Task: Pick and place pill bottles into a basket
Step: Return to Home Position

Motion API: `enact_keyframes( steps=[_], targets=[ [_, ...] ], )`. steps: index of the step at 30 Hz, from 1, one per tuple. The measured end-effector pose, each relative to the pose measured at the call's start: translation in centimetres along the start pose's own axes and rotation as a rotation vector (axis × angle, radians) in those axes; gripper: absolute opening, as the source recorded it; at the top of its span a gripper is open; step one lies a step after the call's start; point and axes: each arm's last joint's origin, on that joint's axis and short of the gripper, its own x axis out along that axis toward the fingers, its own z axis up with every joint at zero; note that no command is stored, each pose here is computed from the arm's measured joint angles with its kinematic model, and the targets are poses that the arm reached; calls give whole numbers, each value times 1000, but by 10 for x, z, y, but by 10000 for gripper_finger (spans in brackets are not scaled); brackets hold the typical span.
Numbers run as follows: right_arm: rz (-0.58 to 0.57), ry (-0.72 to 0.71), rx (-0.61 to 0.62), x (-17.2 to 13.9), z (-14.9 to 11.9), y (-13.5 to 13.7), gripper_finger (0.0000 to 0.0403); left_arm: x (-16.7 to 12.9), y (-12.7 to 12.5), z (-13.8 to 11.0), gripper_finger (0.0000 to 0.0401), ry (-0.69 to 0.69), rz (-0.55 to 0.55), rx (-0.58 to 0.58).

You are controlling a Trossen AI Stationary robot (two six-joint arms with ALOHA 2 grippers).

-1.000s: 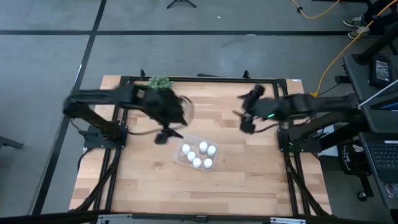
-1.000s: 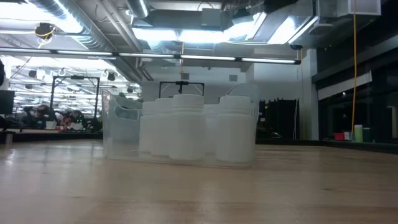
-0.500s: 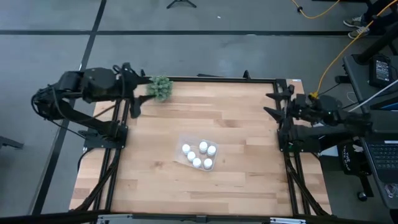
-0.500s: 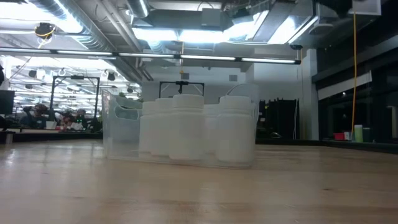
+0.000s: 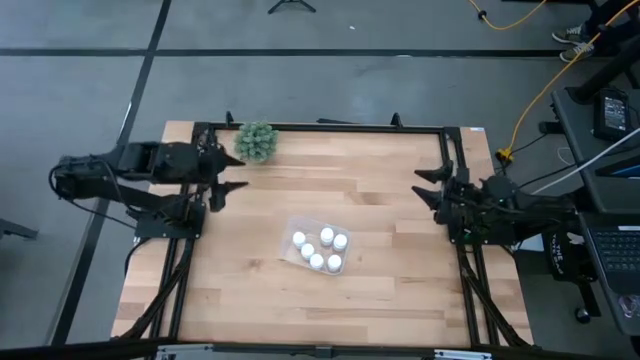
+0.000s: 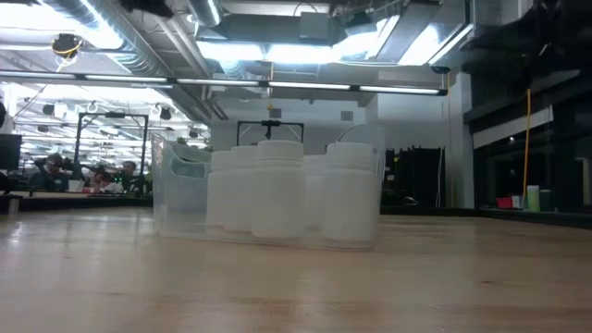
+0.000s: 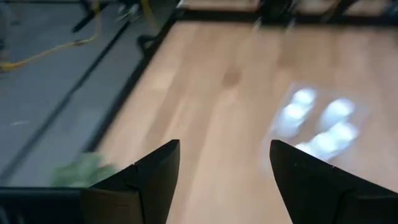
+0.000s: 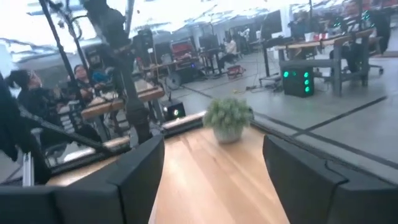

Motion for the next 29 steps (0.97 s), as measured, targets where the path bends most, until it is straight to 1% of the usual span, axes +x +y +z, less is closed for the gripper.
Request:
enact_keyframes(
  steps=[3, 5, 7, 11, 14, 19, 23, 25, 29],
  targets=[
    [7, 9, 3, 2, -11, -1, 265, 6, 0, -28, 242, -109, -86, -87],
    [6, 14, 23, 3, -15, -2, 263, 10, 1, -52, 242, -139, -114, -135],
    [3, 28, 26, 3, -20, -3, 263, 11, 2, -72, 242, -193, -166, -192],
    [7, 12, 26, 3, -20, -3, 262, 18, -1, -110, 242, -323, -327, -281],
    [6, 13, 17, 3, -19, -3, 262, 31, -5, -133, 242, -387, -397, -334],
    [2, 17, -39, 3, -19, -3, 262, 61, -11, -167, 242, -377, -403, -375],
    [-7, 55, -72, 3, -22, -4, 262, 79, -14, -185, 242, -380, -406, -391],
    [-10, 68, -87, 3, -24, -4, 262, 80, -14, -184, 242, -407, -388, -358],
    [-12, 71, -71, 3, -24, -4, 262, 83, -12, -185, 242, -416, -281, -309]
  ],
)
